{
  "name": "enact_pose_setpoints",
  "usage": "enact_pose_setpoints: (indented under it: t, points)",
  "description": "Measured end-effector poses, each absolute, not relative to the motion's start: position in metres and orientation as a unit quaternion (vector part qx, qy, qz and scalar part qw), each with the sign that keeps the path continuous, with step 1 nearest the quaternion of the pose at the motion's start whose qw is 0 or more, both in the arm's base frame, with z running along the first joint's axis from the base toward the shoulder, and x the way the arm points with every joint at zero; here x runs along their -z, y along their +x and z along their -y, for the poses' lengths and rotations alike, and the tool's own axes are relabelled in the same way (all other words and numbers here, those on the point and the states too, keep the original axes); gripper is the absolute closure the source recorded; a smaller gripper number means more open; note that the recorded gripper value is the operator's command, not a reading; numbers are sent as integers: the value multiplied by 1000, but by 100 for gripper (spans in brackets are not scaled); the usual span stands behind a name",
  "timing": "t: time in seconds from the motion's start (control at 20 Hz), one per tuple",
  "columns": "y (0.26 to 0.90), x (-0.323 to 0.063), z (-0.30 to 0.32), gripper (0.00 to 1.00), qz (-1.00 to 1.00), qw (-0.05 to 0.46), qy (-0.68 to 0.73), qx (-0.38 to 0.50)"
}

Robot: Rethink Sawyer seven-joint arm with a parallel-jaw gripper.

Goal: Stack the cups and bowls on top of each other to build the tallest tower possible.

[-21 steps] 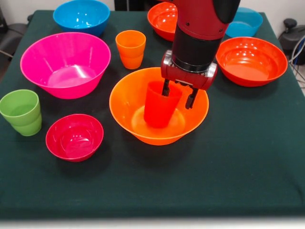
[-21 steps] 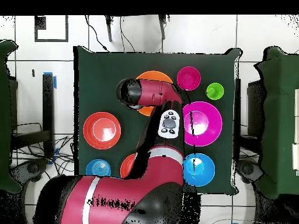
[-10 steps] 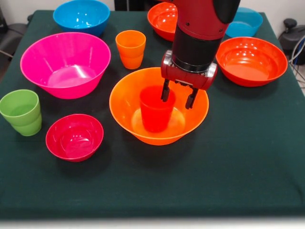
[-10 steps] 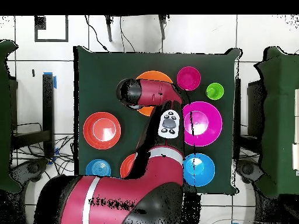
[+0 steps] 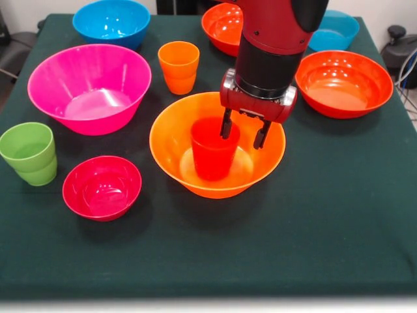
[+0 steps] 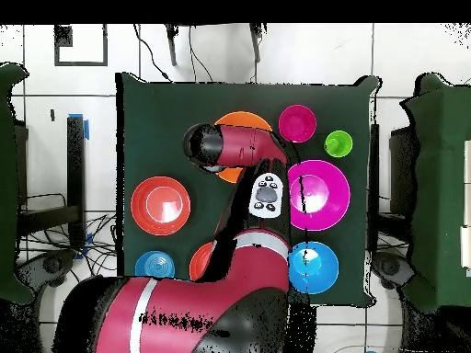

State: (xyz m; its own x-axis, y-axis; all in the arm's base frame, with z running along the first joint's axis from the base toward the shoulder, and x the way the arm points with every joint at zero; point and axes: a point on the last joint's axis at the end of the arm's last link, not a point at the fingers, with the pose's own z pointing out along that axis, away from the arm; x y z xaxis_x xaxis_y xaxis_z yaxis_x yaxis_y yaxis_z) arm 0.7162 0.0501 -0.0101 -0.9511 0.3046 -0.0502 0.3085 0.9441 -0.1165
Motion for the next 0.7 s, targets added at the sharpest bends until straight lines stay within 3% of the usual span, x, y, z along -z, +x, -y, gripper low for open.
enact_pose_setpoints:
  t: [0.7]
  points:
    - [735,-25,-56,0,-986,43,155,50]
